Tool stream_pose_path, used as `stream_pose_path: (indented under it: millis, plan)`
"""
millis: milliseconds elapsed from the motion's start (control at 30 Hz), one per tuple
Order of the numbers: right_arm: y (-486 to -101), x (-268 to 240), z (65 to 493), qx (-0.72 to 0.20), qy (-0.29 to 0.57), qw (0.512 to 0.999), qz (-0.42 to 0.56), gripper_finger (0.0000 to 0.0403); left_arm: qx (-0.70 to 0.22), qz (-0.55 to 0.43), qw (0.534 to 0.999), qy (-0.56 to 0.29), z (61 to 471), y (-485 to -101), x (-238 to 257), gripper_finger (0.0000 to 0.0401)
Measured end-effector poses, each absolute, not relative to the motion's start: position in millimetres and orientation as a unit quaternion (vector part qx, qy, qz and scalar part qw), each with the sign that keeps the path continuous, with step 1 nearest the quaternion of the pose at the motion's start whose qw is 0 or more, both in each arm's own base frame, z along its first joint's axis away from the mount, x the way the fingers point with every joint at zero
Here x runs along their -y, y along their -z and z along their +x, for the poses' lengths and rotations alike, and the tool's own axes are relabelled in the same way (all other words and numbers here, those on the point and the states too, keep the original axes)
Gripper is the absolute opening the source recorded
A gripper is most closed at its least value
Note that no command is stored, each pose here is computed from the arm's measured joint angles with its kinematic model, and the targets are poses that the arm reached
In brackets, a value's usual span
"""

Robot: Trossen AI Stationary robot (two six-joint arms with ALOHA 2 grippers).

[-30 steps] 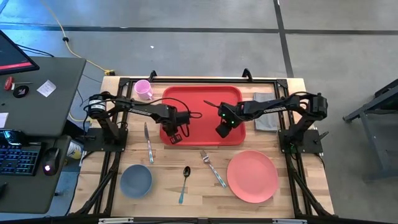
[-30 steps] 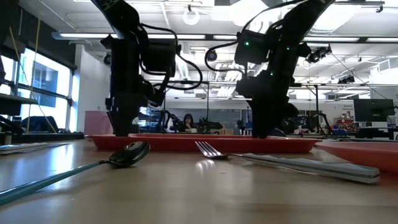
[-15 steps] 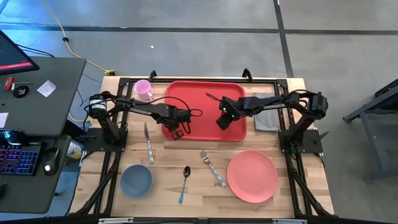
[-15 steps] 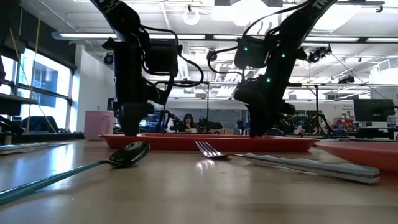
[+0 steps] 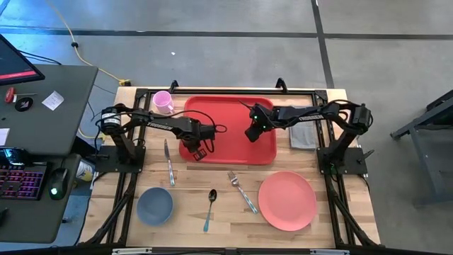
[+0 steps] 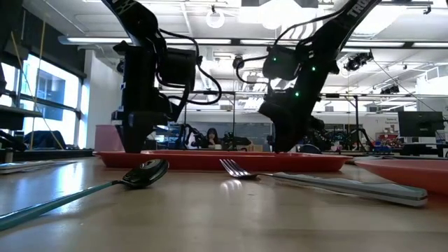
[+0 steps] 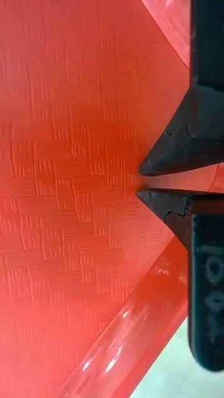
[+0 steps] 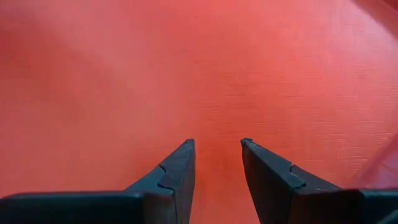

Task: Set up tray
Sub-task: Adjust the red serving tray on the table

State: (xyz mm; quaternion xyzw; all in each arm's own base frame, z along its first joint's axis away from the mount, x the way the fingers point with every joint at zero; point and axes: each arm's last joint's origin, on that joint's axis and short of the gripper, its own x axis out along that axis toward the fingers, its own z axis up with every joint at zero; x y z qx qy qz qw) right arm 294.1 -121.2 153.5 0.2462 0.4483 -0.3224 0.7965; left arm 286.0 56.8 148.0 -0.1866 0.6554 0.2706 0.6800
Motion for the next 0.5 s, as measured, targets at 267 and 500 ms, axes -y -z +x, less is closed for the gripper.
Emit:
stream_pose_path:
  millis: [267, 500]
  plan:
    - [-197.4, 112.6, 277.6, -0.413, 0.293, 0.819, 0.272, 0.0124, -0.636, -0.239, 0.665, -0.310, 283.9, -148.1, -68.3, 0.0085]
    - [-241.4, 67.5, 264.5, -0.394, 0.140, 0.851, 0.317, 0.0124, -0.631, -0.264, 0.653, -0.325, 280.3, -150.5, -86.3, 0.0085]
